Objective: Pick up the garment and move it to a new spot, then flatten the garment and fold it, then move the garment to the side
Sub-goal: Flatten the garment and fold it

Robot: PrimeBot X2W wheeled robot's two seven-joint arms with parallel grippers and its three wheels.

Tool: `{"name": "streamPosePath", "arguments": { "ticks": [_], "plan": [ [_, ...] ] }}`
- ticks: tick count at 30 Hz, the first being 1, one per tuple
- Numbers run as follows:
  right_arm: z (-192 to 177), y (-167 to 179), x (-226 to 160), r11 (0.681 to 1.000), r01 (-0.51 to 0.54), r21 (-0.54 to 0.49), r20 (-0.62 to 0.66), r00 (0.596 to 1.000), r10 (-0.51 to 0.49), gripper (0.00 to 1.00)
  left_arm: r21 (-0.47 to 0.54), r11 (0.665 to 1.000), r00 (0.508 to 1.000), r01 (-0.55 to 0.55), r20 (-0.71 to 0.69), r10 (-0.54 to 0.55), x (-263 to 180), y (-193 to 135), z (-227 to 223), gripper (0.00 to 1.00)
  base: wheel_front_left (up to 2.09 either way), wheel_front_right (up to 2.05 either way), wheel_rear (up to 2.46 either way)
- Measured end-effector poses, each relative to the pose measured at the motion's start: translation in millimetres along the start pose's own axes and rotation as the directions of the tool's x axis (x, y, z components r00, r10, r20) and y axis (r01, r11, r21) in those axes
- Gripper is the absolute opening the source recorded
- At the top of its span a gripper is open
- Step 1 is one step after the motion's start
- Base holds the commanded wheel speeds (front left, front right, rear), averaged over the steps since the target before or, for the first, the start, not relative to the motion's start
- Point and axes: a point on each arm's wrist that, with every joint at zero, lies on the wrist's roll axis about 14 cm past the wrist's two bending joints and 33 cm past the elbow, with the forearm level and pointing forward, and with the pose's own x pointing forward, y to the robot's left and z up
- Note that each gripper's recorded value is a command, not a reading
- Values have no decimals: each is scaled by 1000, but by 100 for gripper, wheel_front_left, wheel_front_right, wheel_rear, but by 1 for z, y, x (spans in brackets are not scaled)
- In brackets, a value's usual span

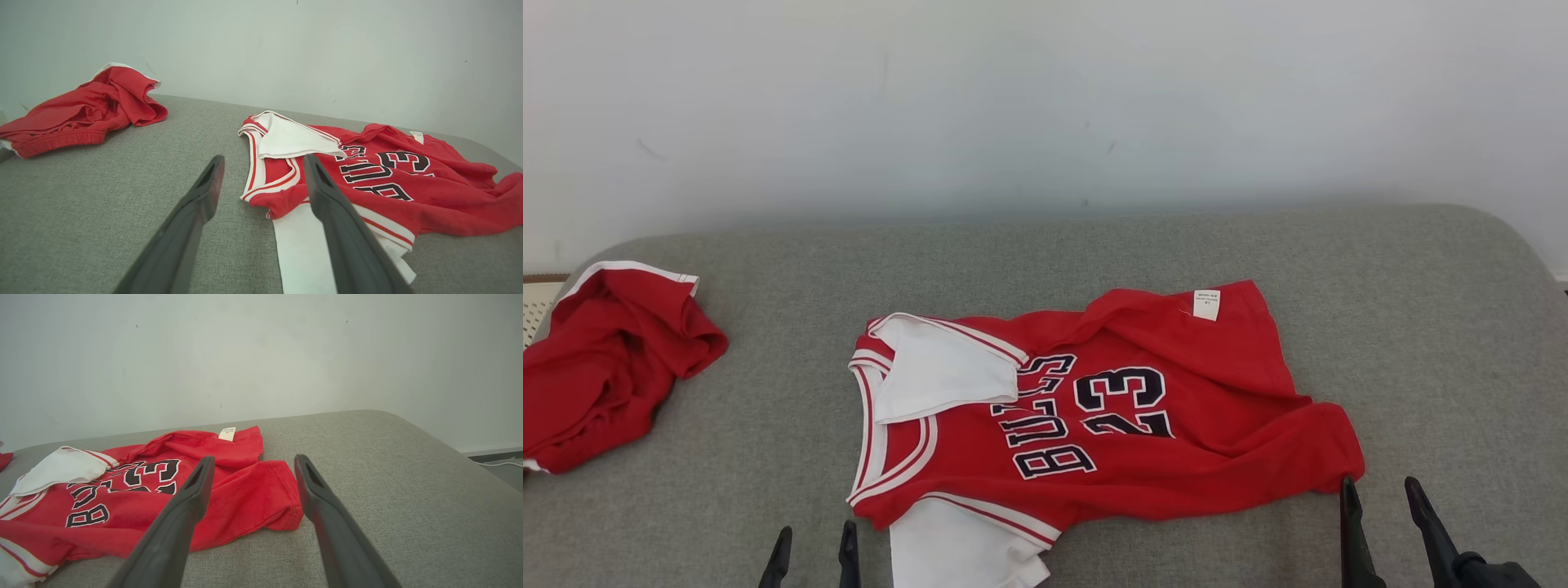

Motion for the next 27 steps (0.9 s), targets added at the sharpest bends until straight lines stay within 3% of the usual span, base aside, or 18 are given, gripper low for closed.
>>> {"name": "streamPosePath", "arguments": {
  "ticks": [27],
  "plan": [
    [-4, -5, -4, 1000, 20, 6, -20, 1000, -20, 100, -32, 999, 1000, 25, -14, -26, -4, -7, -3, 100, 0, 0, 0]
  ]
}}
